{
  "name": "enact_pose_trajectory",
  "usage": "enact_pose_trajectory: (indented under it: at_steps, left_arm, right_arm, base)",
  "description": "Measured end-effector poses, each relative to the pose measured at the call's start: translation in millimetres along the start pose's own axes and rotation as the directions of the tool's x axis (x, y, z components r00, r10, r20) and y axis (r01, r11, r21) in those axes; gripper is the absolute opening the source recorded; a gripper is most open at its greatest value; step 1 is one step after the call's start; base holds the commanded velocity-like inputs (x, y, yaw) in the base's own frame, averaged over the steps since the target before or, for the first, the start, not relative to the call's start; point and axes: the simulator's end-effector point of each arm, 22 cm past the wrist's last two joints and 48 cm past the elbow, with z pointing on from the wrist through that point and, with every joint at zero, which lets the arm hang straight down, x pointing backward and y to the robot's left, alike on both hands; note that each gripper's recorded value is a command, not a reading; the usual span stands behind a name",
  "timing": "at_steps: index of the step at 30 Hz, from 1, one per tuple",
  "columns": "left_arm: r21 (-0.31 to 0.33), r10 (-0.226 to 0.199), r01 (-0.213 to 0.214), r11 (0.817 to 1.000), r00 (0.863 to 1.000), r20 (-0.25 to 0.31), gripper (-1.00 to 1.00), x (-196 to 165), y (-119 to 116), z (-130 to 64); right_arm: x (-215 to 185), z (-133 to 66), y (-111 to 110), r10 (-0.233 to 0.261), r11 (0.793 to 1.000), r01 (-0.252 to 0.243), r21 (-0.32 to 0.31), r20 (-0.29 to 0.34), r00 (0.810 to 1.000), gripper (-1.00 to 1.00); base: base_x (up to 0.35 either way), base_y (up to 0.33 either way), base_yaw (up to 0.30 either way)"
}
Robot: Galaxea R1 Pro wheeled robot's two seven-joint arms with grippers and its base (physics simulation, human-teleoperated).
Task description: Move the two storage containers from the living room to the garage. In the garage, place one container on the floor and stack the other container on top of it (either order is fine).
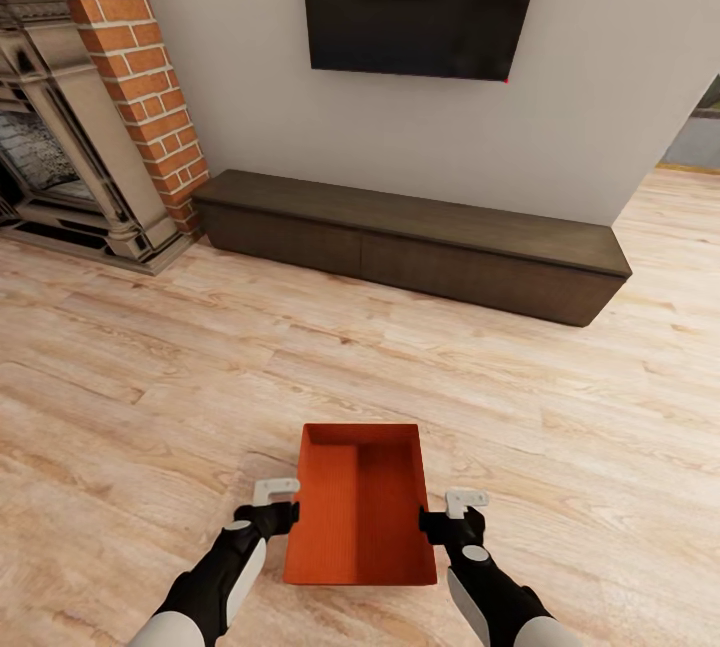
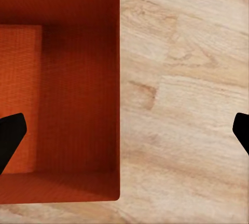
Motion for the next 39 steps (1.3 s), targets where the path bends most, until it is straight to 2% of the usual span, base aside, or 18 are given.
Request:
enact_pose_trajectory:
  at_steps: [10,16,26,34,39]
  left_arm:
    - [-0.081,-0.011,0.012,0.997,1.0,0.012,1.0,-5.9,17.7,-1.5]
    - [-0.082,-0.01,0.011,0.997,1.0,0.013,1.0,-6.1,18.8,-1.5]
    - [-0.083,-0.011,0.012,0.997,1.0,0.011,1.0,2.6,18.9,13.6]
    - [-0.081,-0.003,0.003,0.997,1.0,-0.003,1.0,16.2,18.1,26.8]
    - [-0.081,-0.002,0.001,0.997,1.0,-0.008,1.0,23.2,17.8,34.9]
  right_arm:
    - [-0.3,-0.1,1.0,-0.001,1.0,0.001,-0.002,0.002,1.0,1.0]
    - [-0.7,0.0,0.3,0.001,1.0,-0.001,-0.001,0.004,1.0,1.0]
    - [9.4,13.9,2.8,0.006,1.0,-0.006,-0.007,0.004,1.0,1.0]
    - [46.8,23.4,3.1,0.0,1.0,0.0,-0.007,-0.057,0.998,1.0]
    - [58.2,29.9,4.3,-0.003,1.0,0.002,-0.007,-0.068,0.998,1.0]
  base:
    - [0.0,0.0,0.0]
    - [0.0,0.0,0.0]
    - [0.0,0.0,0.0]
    - [0.0,0.0,0.0]
    - [0.0,0.0,0.0]
